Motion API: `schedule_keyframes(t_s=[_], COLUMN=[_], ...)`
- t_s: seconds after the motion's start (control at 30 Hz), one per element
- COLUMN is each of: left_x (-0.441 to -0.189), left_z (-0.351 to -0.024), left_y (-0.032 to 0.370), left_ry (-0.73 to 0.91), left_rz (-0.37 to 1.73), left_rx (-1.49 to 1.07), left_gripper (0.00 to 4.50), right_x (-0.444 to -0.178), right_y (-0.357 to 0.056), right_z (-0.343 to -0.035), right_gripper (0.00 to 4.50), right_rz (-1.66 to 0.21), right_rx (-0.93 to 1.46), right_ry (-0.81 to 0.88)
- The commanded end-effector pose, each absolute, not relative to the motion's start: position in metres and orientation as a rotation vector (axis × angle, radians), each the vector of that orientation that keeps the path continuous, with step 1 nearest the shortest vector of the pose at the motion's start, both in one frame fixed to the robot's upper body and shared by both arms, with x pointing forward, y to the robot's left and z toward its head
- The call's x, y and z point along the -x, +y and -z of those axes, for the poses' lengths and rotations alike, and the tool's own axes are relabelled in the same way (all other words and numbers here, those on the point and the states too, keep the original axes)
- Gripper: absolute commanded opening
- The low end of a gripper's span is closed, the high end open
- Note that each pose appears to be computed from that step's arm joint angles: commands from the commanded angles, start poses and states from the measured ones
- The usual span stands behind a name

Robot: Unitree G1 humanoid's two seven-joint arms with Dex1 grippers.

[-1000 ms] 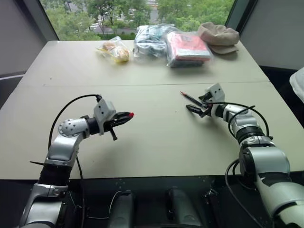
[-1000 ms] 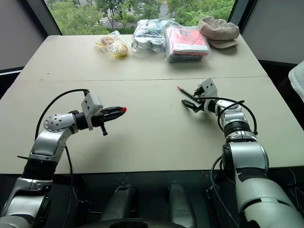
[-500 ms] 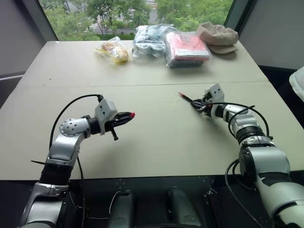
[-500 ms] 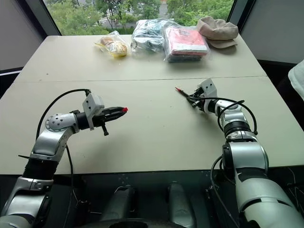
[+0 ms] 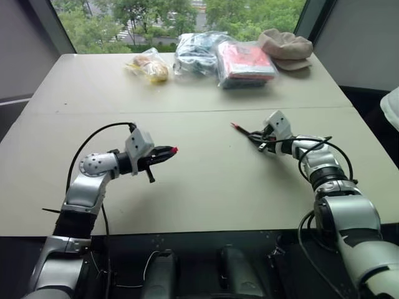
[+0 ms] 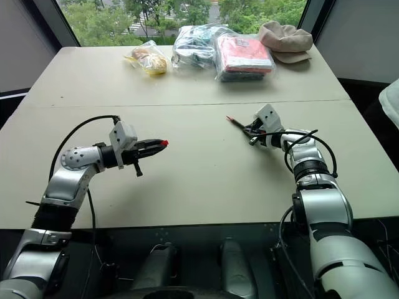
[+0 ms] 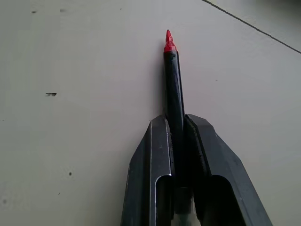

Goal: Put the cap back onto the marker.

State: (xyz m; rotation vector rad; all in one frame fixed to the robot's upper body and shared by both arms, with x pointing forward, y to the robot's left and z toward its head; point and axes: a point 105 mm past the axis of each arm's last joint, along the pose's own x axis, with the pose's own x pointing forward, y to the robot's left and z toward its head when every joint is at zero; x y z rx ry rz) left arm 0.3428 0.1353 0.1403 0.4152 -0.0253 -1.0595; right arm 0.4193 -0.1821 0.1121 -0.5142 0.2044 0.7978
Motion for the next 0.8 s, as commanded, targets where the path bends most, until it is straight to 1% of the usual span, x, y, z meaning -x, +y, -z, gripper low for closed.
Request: schedule_keyframes(t_s=[0.03, 0.17, 0.33, 0.47, 0.57, 0.8], left_x=[-0.349, -0.357, -0.36, -0.362, -0.364, -0.364], left_z=[-0.145, -0.142, -0.137, -0.138, -0.141, -0.15], left_y=[0.136, 0.137, 0.136, 0.132, 0.128, 0.121], left_ry=[-0.057, -0.058, -0.073, -0.104, -0.135, -0.195], left_rz=[1.089, 1.13, 1.187, 1.214, 1.216, 1.226], left_rx=[-0.471, -0.523, -0.626, -0.668, -0.687, -0.709], left_gripper=[0.0, 0.0, 0.0, 0.0, 0.0, 0.0], right_x=[-0.412, -0.398, -0.38, -0.362, -0.356, -0.351], right_y=[-0.17, -0.155, -0.142, -0.129, -0.123, -0.114], right_z=[-0.141, -0.163, -0.171, -0.171, -0.172, -0.178], right_gripper=[0.06, 0.06, 0.06, 0.06, 0.06, 0.06], right_rz=[-0.894, -0.959, -1.039, -1.125, -1.149, -1.177], right_rx=[0.684, 0.745, 0.789, 0.76, 0.744, 0.731], right_ry=[0.082, -0.006, -0.006, 0.018, 0.031, 0.03])
